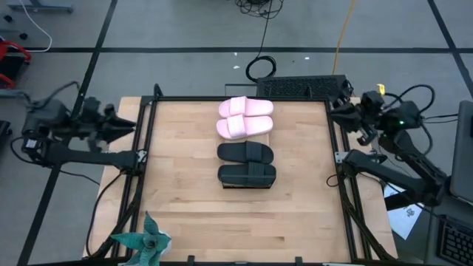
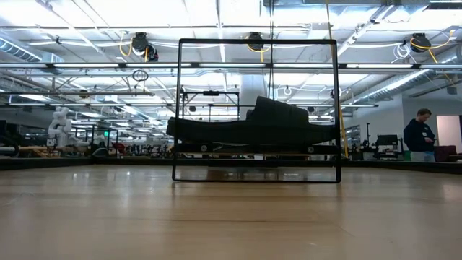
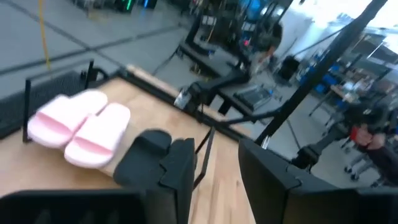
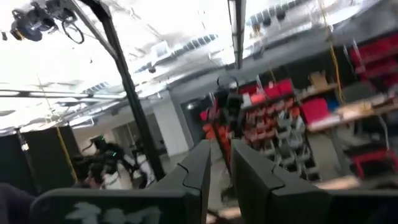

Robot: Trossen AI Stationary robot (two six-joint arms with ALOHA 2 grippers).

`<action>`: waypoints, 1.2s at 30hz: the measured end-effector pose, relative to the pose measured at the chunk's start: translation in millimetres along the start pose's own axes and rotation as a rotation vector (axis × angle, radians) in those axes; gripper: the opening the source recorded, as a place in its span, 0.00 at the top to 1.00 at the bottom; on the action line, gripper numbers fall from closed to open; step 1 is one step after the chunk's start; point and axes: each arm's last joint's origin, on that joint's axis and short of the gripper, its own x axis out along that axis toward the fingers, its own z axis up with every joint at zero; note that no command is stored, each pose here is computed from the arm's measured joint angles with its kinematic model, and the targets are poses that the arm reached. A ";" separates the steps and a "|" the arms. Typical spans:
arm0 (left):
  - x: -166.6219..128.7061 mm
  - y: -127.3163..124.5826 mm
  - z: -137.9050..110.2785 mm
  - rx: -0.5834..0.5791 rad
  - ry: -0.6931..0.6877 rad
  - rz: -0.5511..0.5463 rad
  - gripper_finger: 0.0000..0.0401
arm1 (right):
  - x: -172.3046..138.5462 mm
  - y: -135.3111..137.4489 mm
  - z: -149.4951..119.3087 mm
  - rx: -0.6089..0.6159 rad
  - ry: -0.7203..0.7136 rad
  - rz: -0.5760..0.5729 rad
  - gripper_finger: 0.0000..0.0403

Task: Pick and place slides into the shelf
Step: Return to Home Position

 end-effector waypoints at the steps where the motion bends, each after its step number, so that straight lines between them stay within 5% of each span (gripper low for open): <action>1: -6.5 0.8 -1.0 0.005 -0.021 -0.007 0.69 | -3.8 2.6 -1.5 0.010 0.018 -0.002 0.87; 8: -27.0 13.5 -24.5 -0.008 -0.114 -0.031 0.69 | -23.5 20.0 -9.9 0.046 0.059 -0.020 0.87; 19: 50.7 53.6 -102.4 -0.138 -0.197 -0.262 0.69 | -31.0 -1.0 -50.4 0.036 -0.046 -0.011 0.87; 26: 72.9 59.6 -116.0 -0.113 -0.266 -0.368 0.69 | -25.5 -24.9 -98.4 0.106 -0.021 -0.019 0.87; 36: 96.0 59.0 -137.3 -0.075 -0.267 -0.332 0.69 | -4.0 -19.6 -131.2 0.098 0.052 -0.039 0.87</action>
